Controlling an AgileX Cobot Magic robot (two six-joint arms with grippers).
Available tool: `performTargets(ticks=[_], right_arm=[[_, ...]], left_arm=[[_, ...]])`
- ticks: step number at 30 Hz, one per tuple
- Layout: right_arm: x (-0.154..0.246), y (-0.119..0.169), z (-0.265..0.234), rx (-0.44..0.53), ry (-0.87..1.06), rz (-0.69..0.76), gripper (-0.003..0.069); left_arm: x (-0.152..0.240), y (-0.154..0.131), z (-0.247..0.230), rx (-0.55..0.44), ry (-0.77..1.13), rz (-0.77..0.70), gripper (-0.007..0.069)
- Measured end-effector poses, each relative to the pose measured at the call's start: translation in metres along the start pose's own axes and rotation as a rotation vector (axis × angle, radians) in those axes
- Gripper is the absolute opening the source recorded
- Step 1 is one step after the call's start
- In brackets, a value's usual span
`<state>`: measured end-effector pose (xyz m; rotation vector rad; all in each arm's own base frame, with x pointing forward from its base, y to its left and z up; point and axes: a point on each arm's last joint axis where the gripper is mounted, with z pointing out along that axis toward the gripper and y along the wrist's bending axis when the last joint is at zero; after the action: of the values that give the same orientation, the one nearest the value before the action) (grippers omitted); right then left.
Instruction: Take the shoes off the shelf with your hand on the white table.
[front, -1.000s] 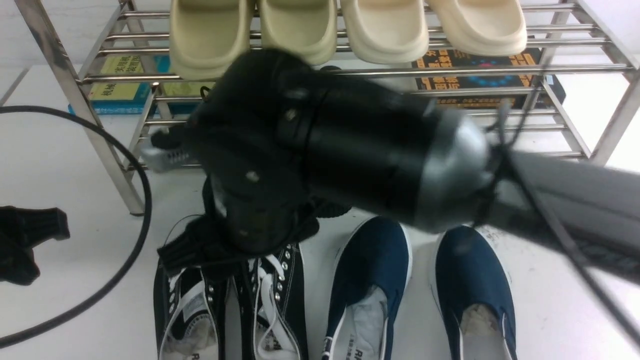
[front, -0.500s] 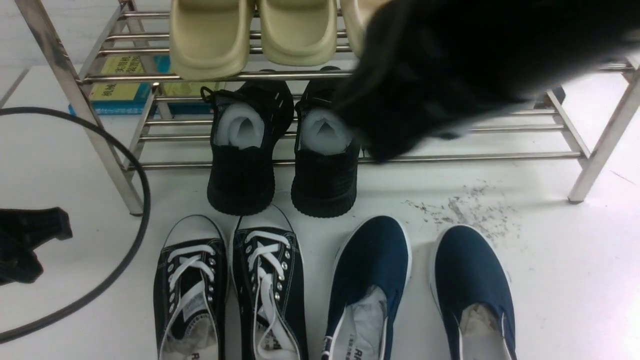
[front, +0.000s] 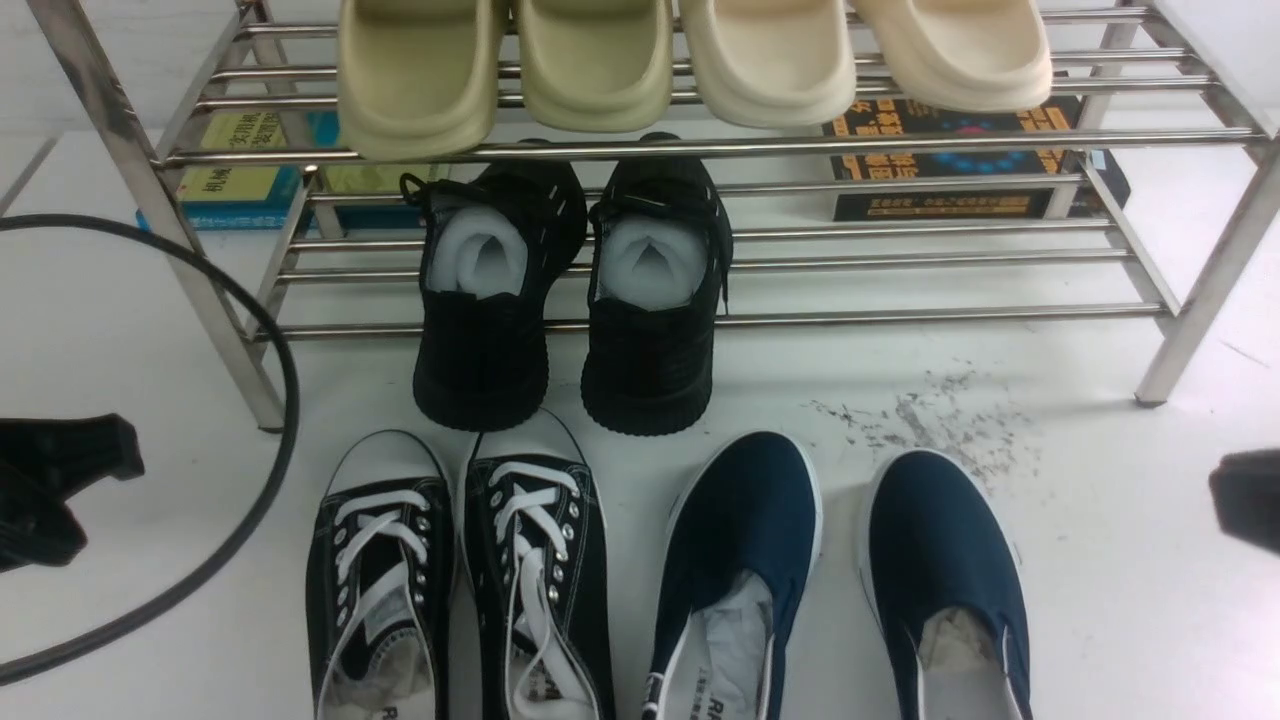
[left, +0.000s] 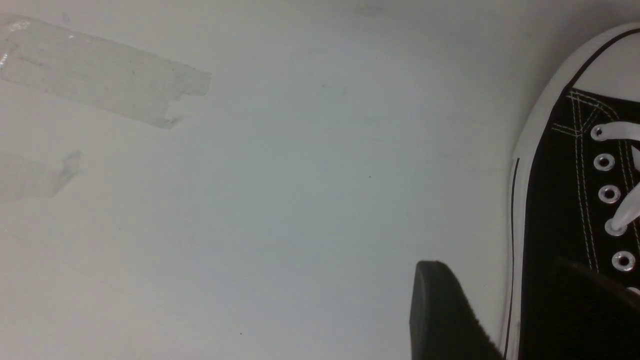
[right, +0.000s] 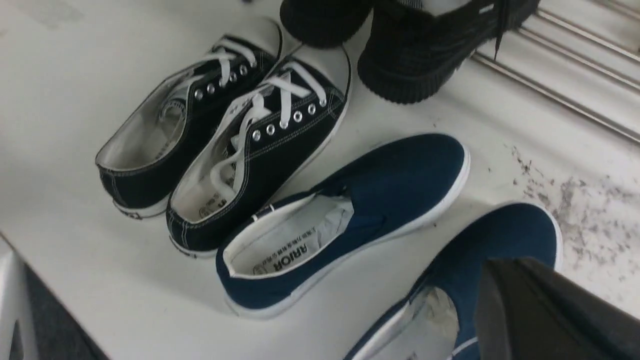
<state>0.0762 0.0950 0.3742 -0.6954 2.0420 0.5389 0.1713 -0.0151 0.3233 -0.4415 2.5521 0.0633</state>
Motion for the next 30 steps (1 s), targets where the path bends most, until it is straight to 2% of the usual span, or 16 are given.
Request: performTargets(ticks=[3, 7, 30], right_arm=[[0.038, -0.005, 0.019, -0.04, -0.105, 0.001, -0.001], [0.051, -0.005, 0.024, -0.085, -0.191, -0.028, -0.001], [0.052, -0.002, 0.023, -0.121, -0.248, -0.061, 0.0001]], left_arm=[[0.0, 0.0, 0.0, -0.003, 0.004, 0.0, 0.0316], [0.001, 0.001, 0.0, -0.009, 0.012, 0.0, 0.0316], [0.005, 0.007, 0.0, -0.079, 0.055, 0.015, 0.0316]])
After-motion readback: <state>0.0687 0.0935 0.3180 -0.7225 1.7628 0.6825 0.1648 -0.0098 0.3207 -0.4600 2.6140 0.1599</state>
